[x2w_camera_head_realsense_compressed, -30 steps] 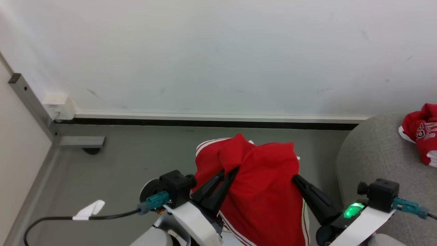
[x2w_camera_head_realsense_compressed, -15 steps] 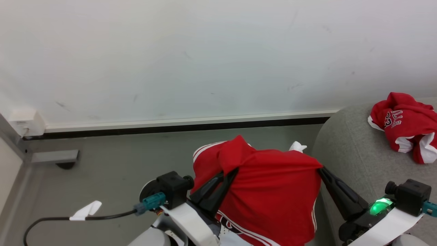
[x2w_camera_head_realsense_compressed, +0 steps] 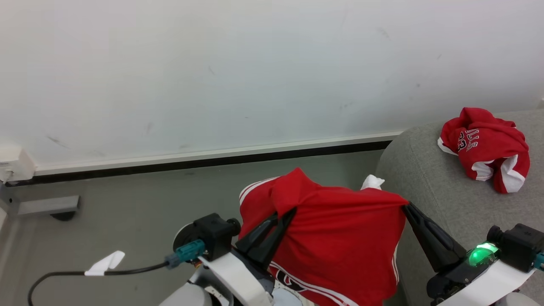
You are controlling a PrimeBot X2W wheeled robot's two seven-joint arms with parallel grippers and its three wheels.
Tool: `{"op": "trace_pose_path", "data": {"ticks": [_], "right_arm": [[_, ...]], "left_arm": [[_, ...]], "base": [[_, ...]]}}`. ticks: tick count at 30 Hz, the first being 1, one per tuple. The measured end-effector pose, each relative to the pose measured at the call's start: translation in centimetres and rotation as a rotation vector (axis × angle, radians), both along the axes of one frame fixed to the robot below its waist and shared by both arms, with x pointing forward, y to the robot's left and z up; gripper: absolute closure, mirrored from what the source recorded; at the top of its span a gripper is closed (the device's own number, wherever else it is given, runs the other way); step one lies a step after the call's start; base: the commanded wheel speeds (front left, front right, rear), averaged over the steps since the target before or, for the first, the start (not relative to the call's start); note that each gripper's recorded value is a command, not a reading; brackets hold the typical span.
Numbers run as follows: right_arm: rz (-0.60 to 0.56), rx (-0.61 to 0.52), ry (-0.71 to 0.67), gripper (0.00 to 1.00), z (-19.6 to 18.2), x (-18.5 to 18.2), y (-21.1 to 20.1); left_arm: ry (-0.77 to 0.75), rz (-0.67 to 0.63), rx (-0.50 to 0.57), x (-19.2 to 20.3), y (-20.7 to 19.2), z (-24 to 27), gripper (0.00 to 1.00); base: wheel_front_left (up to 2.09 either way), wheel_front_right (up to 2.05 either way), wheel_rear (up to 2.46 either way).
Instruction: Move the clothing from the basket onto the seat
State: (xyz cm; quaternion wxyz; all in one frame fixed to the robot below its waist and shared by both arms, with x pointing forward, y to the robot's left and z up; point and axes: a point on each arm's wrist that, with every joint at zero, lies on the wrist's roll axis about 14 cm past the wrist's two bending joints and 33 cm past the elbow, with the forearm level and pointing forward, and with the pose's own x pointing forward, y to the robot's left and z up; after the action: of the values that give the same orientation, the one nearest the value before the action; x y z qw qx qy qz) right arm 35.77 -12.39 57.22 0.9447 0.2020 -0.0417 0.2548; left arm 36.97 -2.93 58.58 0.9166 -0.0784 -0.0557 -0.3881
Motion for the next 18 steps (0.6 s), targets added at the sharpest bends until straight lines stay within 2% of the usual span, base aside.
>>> {"op": "trace_pose_path", "data": {"ticks": [1, 7, 8, 9, 18], "right_arm": [[-0.001, -0.006, 0.001, 0.99, 0.0, 0.0, 0.0], [-0.003, -0.004, -0.012, 1.0, 0.3, -0.1, 0.1], [-0.006, -0.003, -0.015, 1.0, 0.4, -0.1, 0.0], [-0.01, -0.005, -0.022, 1.0, 0.6, -0.1, -0.1], [-0.074, -0.029, -0.082, 1.0, 2.3, 0.0, -2.1]], "left_arm": [[0.0, -0.002, 0.0, 0.0, -0.1, 0.0, 1.0], [0.003, -0.011, -0.001, 0.2, -0.3, -0.1, 1.0], [0.004, -0.013, 0.0, 0.2, -0.4, -0.1, 0.92], [0.008, -0.017, -0.004, 0.2, -0.5, -0.1, 0.0], [0.016, -0.066, -0.01, -0.2, -1.9, -0.4, 0.0]], "base": [[0.0, 0.0, 0.0], [0.0, 0.0, 0.0], [0.0, 0.0, 0.0], [0.0, 0.0, 0.0], [0.0, 0.0, 0.0]]}}
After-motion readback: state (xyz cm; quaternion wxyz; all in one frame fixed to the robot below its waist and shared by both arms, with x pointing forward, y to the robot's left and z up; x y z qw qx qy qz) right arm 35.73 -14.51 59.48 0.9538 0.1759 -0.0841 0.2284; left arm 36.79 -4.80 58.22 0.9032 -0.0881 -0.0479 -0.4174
